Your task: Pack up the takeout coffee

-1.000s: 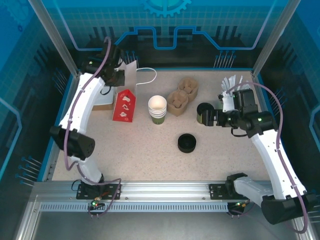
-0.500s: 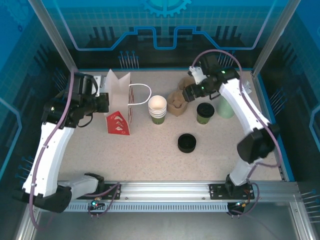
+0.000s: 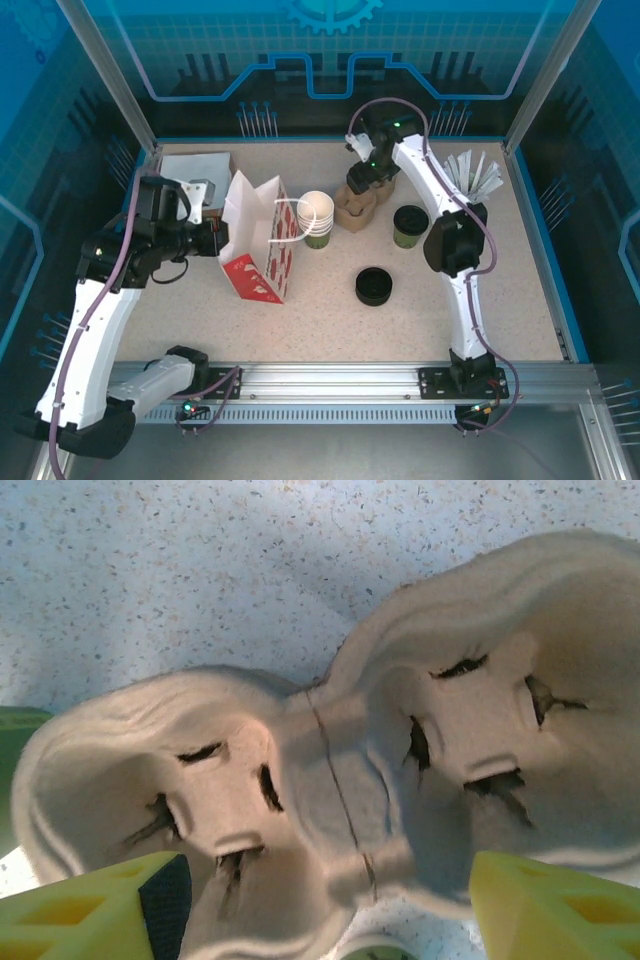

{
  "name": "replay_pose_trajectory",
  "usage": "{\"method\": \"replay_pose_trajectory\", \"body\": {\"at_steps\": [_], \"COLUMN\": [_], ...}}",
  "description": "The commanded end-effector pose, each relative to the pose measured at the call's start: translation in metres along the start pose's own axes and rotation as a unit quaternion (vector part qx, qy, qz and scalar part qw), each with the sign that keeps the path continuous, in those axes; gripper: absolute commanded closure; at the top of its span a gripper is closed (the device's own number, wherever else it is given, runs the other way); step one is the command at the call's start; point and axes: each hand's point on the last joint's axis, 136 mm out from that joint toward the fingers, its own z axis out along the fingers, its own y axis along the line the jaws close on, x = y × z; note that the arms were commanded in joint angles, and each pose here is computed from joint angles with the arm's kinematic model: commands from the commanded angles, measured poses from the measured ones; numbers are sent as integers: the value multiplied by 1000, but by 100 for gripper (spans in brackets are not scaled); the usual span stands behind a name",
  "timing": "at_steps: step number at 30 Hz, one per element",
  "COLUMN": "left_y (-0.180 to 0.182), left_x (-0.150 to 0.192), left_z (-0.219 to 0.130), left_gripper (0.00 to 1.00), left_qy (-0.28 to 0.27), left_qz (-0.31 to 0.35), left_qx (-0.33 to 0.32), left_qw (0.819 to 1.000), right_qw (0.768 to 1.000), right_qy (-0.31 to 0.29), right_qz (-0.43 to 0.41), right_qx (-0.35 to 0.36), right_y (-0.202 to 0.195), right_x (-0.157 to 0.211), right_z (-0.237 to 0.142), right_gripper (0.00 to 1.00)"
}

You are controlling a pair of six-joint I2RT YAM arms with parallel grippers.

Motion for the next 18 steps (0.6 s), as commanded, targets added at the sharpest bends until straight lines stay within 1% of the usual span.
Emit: {"method": "replay_pose_trajectory", "body": {"at_steps": [1,5,10,18], "left_y": [-12,-6,-7,-6], "left_x": [4,7,9,13], "left_z": [-2,-2,3,8], "left_gripper": [100,100,100,100], "left_qy": [-5,-5,3,10], "left_qz": [-25,-32,-48,-56], "left_qx": [41,27,33,36], "left_qw": [999,999,998,998], "right_qw": [999,999,998,998], "right_qy": [30,41,49,50], "right_qz": [-24,-28,-33,-37], "right_qx": [-9,-18,-22,-14], "right_y": [6,8,10,8], "right_x": [7,9,12,10], "right_z": [12,29,41,44], "right_gripper": [25,26,28,35]}}
